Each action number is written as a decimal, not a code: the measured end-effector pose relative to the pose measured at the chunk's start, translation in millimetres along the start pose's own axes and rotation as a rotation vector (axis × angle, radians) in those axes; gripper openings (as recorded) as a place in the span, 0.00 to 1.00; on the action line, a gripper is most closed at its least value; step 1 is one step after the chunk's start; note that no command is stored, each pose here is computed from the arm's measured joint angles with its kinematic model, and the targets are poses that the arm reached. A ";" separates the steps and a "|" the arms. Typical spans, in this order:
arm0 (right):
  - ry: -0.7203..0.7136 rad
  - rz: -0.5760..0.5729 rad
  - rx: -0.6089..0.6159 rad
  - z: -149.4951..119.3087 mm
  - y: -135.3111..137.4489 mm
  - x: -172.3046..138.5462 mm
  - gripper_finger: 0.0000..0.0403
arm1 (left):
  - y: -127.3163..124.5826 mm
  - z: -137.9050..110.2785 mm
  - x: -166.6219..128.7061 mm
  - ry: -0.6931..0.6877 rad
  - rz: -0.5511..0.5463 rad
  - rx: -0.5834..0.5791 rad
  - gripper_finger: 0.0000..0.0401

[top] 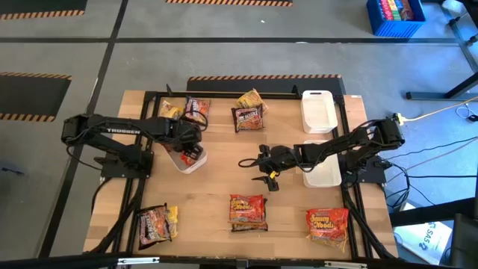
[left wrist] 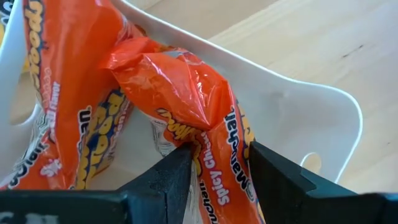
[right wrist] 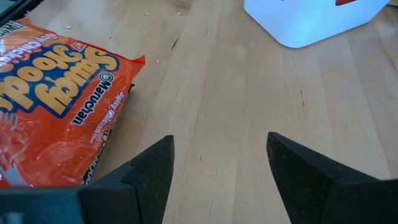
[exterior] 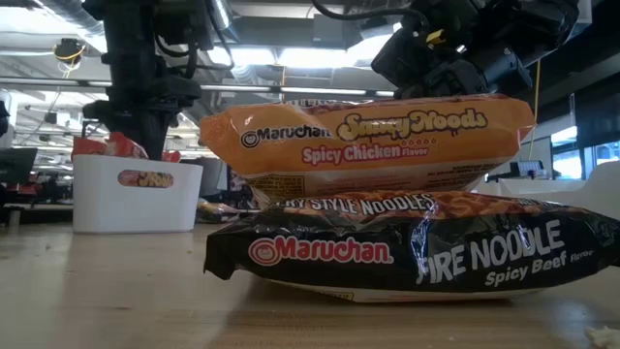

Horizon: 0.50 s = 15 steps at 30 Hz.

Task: Sort Maruchan noodles
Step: Adjust the noodles

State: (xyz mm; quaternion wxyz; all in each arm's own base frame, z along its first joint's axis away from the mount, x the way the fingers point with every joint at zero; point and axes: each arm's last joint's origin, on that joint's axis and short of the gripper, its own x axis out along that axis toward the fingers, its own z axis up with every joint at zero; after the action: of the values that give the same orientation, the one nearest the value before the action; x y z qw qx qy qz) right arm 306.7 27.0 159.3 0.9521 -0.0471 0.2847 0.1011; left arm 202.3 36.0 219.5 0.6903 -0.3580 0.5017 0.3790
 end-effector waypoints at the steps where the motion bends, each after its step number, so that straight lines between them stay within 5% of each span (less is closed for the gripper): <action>1: 0.000 0.000 0.000 0.0 0.0 0.0 0.59 | 0.0 0.0 0.0 0.000 0.000 0.002 0.37; 12: 0.000 0.001 0.000 0.0 0.1 0.0 0.59 | 0.0 0.6 0.1 -0.017 0.007 0.029 0.04; 15: 0.000 0.000 0.002 0.0 0.0 0.0 0.59 | 0.1 0.8 0.1 -0.025 0.013 0.031 0.02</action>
State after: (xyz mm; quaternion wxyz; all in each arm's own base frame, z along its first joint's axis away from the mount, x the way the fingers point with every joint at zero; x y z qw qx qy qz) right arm 306.7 27.1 159.3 0.9521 -0.0463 0.2849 0.1011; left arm 202.6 36.7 219.5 0.6997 -0.3391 0.5010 0.3801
